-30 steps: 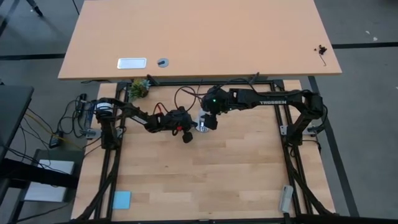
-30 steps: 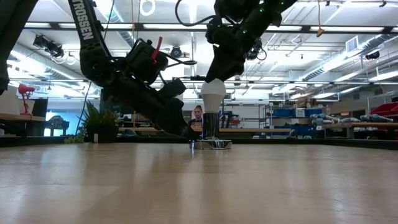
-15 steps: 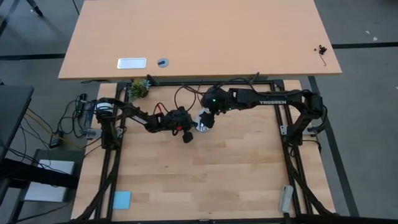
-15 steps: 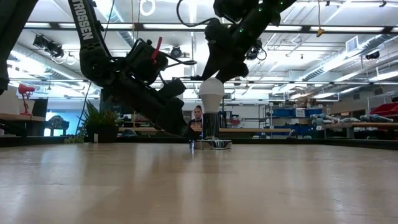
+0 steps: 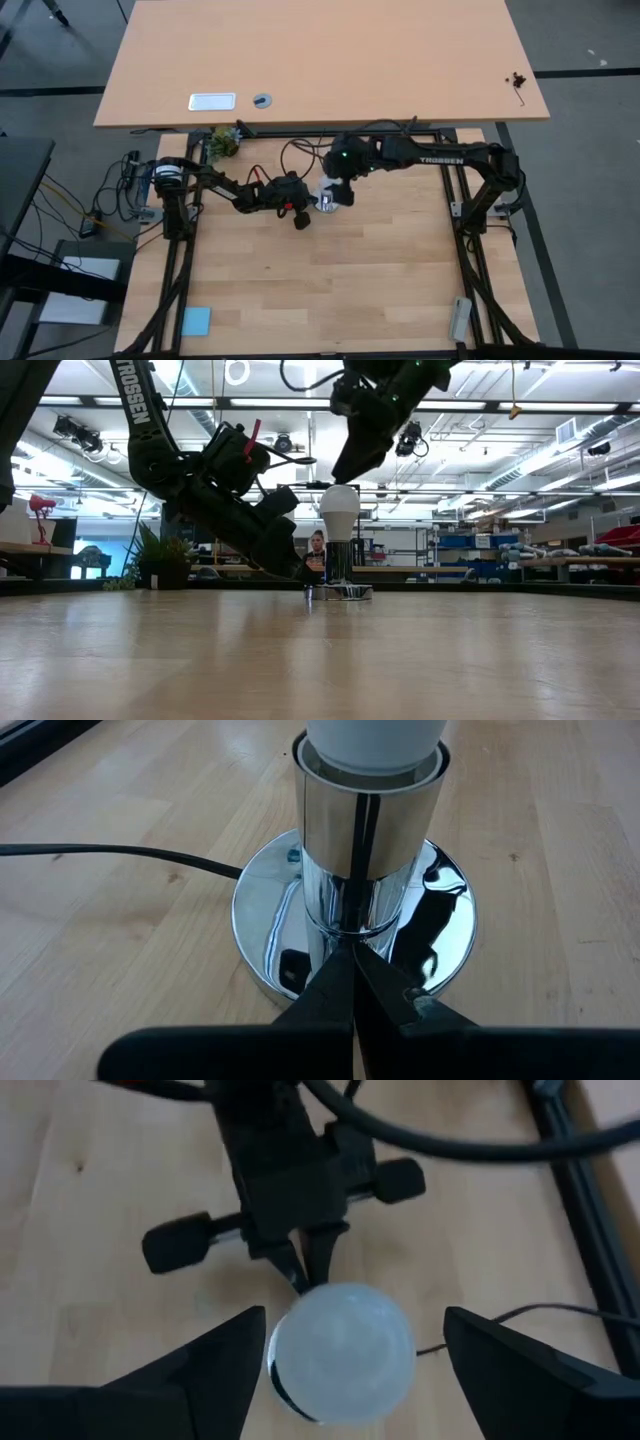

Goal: Screw lightbulb
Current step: Insert the white lightbulb into the silver lamp

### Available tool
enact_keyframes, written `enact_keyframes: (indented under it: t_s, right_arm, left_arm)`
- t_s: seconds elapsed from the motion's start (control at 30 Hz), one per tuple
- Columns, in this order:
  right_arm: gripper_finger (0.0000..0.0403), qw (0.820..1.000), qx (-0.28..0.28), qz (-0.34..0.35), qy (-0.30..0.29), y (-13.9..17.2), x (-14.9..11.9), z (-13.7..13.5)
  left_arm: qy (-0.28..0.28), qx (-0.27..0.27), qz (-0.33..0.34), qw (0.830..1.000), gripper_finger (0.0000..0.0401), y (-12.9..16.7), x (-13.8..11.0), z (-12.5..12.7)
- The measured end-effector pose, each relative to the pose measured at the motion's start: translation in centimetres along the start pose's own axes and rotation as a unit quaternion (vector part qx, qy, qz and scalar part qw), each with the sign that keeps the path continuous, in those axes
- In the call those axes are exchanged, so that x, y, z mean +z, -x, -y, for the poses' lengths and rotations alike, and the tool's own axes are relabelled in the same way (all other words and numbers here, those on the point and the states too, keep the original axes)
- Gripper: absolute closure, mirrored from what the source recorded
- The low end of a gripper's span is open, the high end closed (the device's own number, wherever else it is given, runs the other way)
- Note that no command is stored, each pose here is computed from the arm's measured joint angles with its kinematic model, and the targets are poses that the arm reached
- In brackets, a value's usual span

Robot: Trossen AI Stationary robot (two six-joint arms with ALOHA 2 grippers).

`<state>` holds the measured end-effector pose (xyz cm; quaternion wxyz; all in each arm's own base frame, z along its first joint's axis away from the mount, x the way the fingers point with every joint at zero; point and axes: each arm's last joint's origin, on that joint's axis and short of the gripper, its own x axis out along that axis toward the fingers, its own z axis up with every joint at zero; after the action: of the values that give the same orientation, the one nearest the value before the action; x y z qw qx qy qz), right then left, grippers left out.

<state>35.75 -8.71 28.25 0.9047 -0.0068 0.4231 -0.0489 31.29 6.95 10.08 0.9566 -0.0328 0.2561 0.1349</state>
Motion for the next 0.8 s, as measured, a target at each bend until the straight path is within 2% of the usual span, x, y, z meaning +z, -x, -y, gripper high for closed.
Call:
enact_keyframes:
  t_s: [0.3, 0.6, 0.8]
  right_arm:
    - [0.0104, 1.000, 0.002, -0.005, 0.005, -0.2, -0.2, 0.5]
    - [0.0110, 0.999, 0.011, -0.031, 0.003, -2.4, -0.8, 0.5]
    - [0.0127, 0.998, -0.001, -0.034, -0.057, -2.4, -0.8, 0.5]
  left_arm:
    - [0.001, 0.000, 0.000, 1.000, 0.0399, 0.0, 0.0, 0.0]
    - [0.001, 0.000, 0.000, 1.000, 0.0399, 0.0, 0.0, 0.0]
    - [0.001, 0.000, -0.001, 1.000, 0.0399, 0.0, 0.0, 0.0]
